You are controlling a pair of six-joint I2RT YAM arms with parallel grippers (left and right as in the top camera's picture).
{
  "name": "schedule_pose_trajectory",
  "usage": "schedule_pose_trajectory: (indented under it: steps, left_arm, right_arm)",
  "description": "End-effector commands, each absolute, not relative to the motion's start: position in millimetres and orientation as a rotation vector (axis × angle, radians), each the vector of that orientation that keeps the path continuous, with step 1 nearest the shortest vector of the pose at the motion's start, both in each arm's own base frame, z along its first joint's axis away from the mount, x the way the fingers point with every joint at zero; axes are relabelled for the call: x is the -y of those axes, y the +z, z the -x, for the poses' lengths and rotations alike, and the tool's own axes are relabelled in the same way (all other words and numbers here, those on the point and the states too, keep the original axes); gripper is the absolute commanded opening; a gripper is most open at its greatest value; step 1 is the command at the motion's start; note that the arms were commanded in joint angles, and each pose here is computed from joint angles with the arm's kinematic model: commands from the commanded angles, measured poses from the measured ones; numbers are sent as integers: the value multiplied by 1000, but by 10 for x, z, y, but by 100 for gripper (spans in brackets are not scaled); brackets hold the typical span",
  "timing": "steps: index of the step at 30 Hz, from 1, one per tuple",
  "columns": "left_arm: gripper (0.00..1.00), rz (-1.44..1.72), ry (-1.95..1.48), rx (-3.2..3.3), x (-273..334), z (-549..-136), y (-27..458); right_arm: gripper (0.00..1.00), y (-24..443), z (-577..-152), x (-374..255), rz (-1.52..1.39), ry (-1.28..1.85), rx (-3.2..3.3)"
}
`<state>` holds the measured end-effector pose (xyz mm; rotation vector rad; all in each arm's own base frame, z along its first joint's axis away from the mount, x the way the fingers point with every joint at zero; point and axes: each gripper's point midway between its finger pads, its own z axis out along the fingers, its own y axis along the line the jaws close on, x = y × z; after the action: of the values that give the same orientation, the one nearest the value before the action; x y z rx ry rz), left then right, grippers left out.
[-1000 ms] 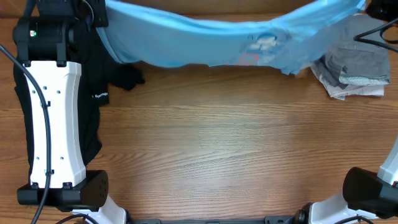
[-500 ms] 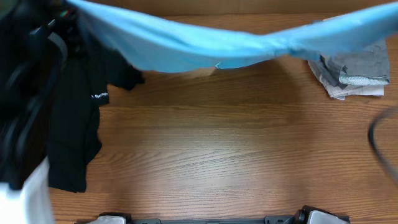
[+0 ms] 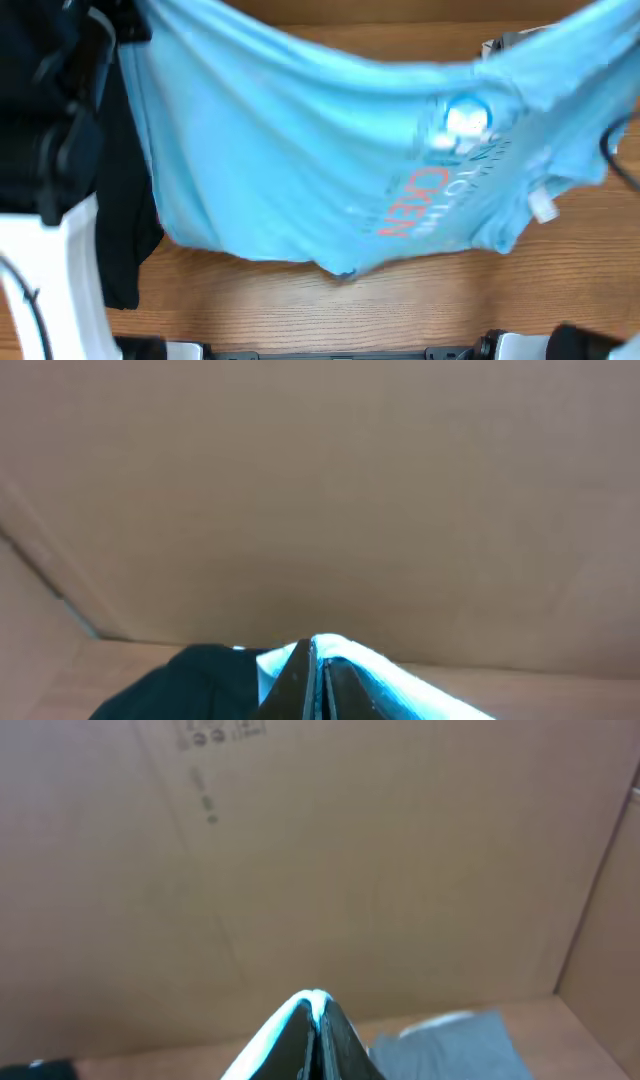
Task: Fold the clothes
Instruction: 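Lay the stretched T-shirt flat on the table and release both grippers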
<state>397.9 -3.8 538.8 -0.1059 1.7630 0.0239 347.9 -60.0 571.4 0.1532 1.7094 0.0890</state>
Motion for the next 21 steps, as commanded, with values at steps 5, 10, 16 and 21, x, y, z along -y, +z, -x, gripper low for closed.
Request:
schedule_pose_trajectory:
  steps: [5,10,16,21]
  left_arm:
    - [4,121,57,-1712,58,-5128,5015]
    - [4,98,91,-1528,60,-5516,5229]
    - [4,86,144,-1333,3,-5292,5895]
    - [4,82,159,-1283,-35,-5100,6178]
  right_arm:
    - [4,5466,-4579,800,-111,121,-1671]
    - [4,5836,-4958,616,3,128,-1454]
    - [4,6489,-4715,475,62,110,-1225]
    - [4,6578,-4640,461,79,90,-1205]
